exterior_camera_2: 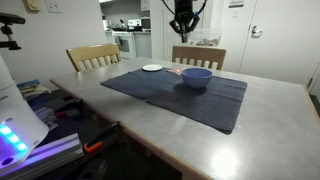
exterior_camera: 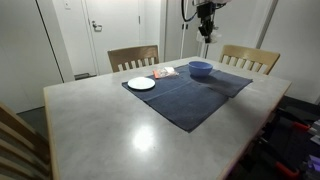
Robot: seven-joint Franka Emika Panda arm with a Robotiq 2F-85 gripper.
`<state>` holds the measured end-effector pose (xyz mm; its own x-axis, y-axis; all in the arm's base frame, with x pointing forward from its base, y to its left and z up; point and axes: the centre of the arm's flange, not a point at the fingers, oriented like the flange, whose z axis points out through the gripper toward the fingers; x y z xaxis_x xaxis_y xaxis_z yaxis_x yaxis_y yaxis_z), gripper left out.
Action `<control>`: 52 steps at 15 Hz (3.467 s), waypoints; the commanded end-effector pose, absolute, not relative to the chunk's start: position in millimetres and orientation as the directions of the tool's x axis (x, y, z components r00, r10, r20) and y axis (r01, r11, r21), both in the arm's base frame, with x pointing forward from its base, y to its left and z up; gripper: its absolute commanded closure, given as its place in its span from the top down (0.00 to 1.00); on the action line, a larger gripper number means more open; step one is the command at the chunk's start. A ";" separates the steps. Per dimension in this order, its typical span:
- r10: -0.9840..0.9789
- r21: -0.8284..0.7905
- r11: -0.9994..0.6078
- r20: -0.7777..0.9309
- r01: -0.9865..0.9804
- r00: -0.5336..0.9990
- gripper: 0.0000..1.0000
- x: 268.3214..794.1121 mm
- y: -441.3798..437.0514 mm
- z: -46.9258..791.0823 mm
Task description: Pick the plastic box and pour its contents into the bowl
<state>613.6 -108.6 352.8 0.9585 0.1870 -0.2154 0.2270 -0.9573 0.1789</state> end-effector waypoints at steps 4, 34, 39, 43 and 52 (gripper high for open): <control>0.308 0.075 -0.946 -0.095 0.315 0.947 0.02 607.6 -138.1 380.2; 0.541 -0.134 -0.801 0.253 0.583 0.802 0.02 583.5 -135.0 333.3; 0.531 -0.149 -0.792 0.309 0.592 0.789 0.02 579.8 -126.9 318.4; 0.485 -0.150 -0.810 0.371 0.567 0.792 0.02 571.9 -128.7 304.5; 0.413 -0.148 -0.821 0.515 0.552 0.751 0.02 573.7 -148.4 288.5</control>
<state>577.5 -140.4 294.6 0.7785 0.4192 0.4671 0.5438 -0.8222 -0.1683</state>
